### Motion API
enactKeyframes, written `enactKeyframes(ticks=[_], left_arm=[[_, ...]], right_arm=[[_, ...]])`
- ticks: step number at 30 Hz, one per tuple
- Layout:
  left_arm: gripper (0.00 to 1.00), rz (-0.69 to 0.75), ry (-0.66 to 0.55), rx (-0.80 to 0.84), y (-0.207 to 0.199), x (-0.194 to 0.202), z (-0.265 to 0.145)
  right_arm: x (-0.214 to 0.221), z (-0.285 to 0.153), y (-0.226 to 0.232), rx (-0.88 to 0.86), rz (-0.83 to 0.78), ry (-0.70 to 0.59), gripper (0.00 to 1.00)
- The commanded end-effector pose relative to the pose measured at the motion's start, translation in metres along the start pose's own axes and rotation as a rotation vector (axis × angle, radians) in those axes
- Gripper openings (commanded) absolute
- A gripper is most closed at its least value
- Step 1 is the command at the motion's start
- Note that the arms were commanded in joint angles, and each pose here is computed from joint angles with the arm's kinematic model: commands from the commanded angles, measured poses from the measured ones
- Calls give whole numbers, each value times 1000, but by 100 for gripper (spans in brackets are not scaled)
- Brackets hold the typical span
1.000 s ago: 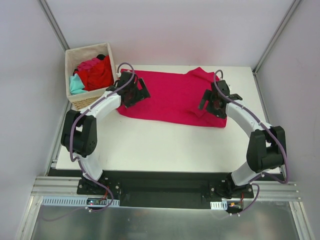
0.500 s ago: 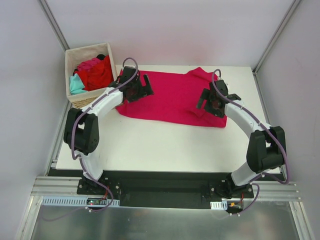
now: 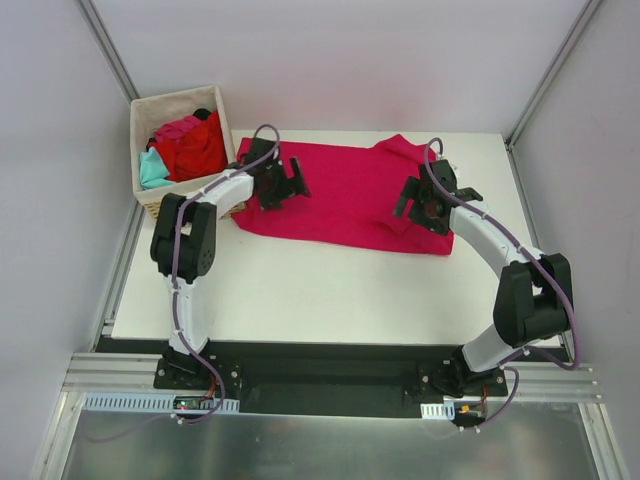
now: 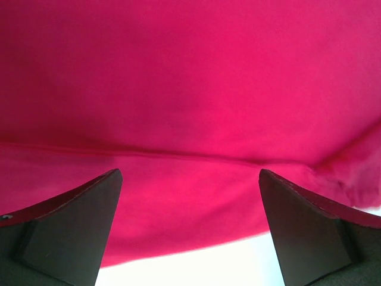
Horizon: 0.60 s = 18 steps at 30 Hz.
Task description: Fold and stack the t-shirts
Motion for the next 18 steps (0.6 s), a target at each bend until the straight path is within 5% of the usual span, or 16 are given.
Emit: enactKeyframes(ticks=[1, 11, 18], left_arm=[[99, -146, -74, -44, 63, -34, -33], [99, -303, -218, -123, 150, -60, -105], [99, -309, -241, -57, 133, -66, -122]], right_arm=[[-15, -15, 12, -40, 2, -63, 97], [-1, -8, 24, -48, -36, -34, 97], [0, -17, 23, -35, -68, -56, 97]])
Point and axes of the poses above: each gripper's point midway between its finger pads, its own z axis out along the fingers, its own y axis along the line the jaws close on, x = y × z, the point moved 4 cm from there along -z, back along the fingers, and after that the axes turned 5 degrees about z, right-handed, at the moved point
